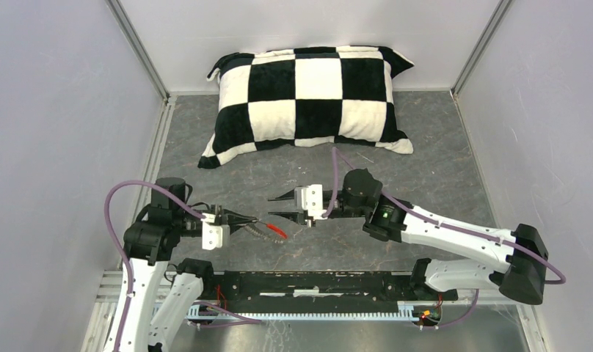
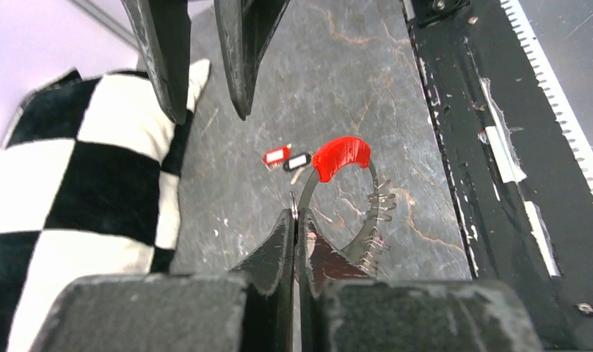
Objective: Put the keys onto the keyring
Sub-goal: Adjust the keyring.
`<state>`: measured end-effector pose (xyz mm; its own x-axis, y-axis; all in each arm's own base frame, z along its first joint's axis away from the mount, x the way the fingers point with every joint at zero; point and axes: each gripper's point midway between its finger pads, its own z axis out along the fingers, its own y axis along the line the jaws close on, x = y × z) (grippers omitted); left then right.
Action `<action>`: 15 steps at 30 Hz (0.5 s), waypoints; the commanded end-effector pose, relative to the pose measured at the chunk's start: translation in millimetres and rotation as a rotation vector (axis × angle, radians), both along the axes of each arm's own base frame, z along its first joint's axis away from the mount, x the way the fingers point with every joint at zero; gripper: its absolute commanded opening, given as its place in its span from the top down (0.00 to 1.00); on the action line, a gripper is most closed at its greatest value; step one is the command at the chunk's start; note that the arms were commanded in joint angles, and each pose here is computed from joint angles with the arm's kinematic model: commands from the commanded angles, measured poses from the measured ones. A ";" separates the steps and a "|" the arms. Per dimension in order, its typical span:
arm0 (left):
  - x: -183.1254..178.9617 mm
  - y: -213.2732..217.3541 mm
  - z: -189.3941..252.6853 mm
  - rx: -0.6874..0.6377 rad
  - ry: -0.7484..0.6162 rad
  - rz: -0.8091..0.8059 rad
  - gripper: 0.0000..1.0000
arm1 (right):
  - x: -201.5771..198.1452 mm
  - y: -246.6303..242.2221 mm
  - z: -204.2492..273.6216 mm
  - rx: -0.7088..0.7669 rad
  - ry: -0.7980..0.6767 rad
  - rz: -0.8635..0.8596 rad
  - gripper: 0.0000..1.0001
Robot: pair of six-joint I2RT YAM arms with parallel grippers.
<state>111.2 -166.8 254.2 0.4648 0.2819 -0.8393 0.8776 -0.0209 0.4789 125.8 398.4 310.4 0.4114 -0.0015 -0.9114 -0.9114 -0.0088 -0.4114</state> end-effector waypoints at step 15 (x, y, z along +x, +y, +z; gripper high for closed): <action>-20.0 -18.1 73.6 -0.179 -0.335 -0.232 0.98 | -26.2 -3.1 24.9 0.146 -0.035 0.095 0.60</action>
<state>97.0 -180.8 306.9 0.6908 0.0819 -0.7184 0.7230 -0.0862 0.6855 110.1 396.3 314.2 0.4120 0.0911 -0.9066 -0.9076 -0.0476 -0.4172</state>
